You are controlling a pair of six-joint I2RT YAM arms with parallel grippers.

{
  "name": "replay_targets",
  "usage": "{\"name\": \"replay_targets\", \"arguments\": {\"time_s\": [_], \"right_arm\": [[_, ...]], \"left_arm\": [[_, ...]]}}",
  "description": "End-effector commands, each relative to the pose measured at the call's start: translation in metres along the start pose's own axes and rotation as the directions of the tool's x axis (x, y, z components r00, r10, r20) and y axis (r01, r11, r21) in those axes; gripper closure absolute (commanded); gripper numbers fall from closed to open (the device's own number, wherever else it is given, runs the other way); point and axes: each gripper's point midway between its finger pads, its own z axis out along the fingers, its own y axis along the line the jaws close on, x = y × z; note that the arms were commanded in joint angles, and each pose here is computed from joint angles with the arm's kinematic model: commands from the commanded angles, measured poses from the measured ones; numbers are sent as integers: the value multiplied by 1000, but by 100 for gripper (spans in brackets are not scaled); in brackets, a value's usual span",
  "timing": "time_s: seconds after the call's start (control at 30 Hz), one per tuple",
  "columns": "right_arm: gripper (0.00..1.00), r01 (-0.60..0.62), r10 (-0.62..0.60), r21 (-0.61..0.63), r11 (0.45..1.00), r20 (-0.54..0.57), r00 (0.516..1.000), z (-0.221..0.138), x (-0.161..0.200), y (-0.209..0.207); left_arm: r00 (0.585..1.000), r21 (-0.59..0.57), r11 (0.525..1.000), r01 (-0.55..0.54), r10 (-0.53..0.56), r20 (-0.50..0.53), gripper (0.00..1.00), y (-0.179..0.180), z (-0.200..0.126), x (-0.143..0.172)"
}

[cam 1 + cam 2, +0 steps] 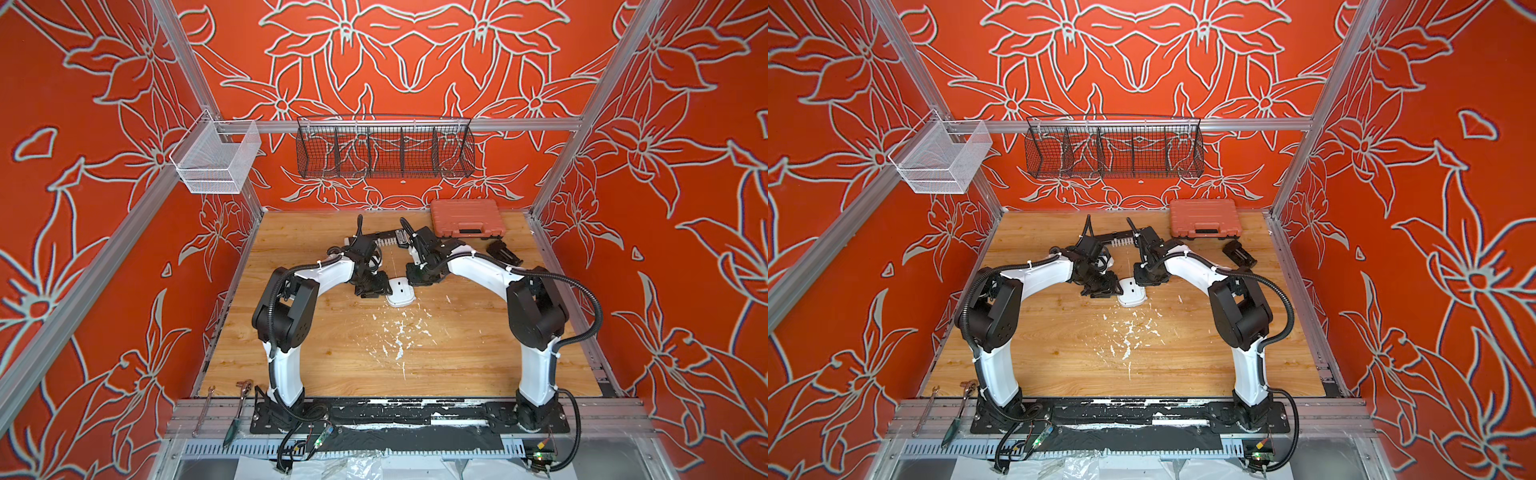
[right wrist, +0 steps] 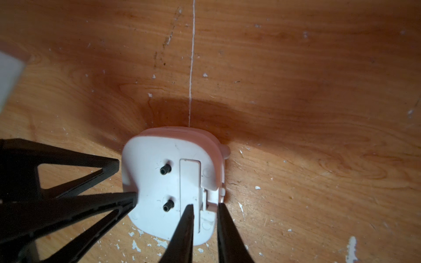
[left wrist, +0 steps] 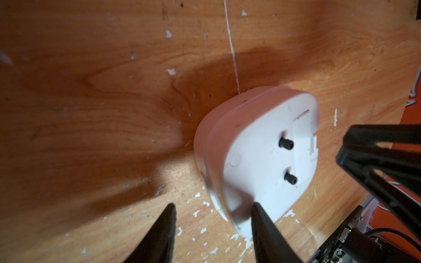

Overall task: Insert the battery into the alarm
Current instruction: Install the cover on the alarm.

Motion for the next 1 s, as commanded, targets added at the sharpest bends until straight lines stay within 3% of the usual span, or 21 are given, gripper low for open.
{"name": "replay_targets", "arguments": {"time_s": [0.0, 0.3, 0.53, 0.77, 0.97], "right_arm": [[79, -9, 11, 36, 999, -63, 998, 16, 16, -13], [79, -17, 21, 43, 999, -106, 994, 32, 28, -19], [78, -8, 11, 55, 998, -61, 998, 20, 21, -20], [62, 58, -61, 41, 997, 69, 996, -22, -1, -6], [42, 75, -78, 48, 996, 67, 995, -24, 9, -2]], "left_arm": [[995, -92, 995, 32, -40, -90, 49, 26, 13, 24], [995, -94, 995, 30, -39, -91, 49, 26, 13, 23], [995, -97, 995, 30, -39, -88, 49, 26, 11, 24], [1000, -27, 1000, 5, -6, -24, 49, 5, -9, 14], [998, 56, 998, -22, 18, 67, 46, -21, -40, -1]]}}
